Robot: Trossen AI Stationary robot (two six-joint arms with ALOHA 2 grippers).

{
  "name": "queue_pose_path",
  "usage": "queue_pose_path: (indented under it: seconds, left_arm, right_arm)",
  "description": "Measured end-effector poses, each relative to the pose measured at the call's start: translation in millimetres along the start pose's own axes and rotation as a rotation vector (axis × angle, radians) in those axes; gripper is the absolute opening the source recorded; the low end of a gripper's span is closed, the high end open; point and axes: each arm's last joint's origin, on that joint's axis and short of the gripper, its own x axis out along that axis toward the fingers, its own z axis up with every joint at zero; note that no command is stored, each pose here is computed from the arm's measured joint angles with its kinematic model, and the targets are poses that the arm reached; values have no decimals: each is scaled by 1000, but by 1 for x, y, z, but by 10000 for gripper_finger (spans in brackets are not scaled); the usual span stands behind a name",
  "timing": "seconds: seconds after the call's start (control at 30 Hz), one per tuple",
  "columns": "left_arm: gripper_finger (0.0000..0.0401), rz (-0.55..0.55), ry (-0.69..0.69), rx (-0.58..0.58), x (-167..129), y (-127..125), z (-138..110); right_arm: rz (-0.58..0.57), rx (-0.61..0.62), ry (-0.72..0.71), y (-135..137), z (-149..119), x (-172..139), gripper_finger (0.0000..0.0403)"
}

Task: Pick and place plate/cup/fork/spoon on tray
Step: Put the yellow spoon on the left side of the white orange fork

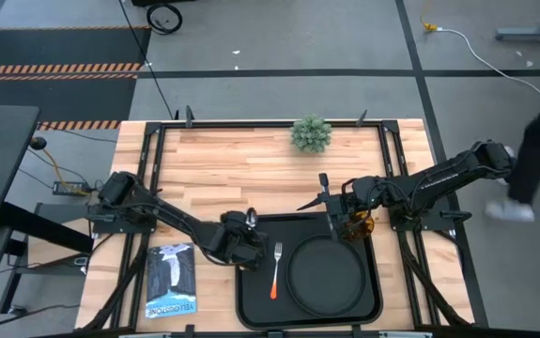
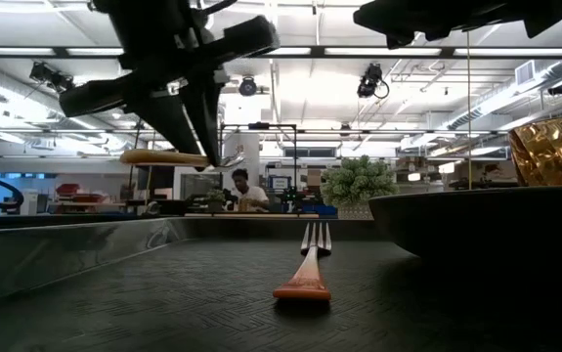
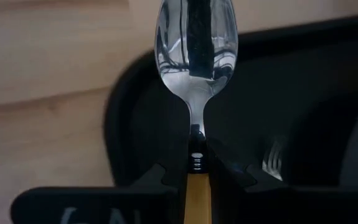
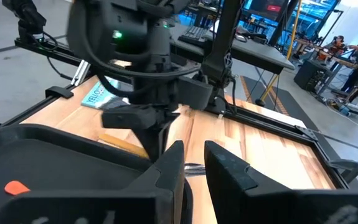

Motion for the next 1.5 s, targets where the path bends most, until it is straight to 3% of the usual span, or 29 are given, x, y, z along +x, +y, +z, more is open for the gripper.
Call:
queue_pose_path:
  seconds: [0.73,1.07,1.5]
  left_arm:
    - [53,-68,55,-7,3,-56,-57]
    - [53,13,77,-54,17,-51,-80]
    - [53,114,103,-113,24,-42,-83]
  right_arm:
    - [14,-13,14,4,0,0,68]
    - [15,-19,14,5,0,0,68]
    - [15,-21,13,5,0,0,68]
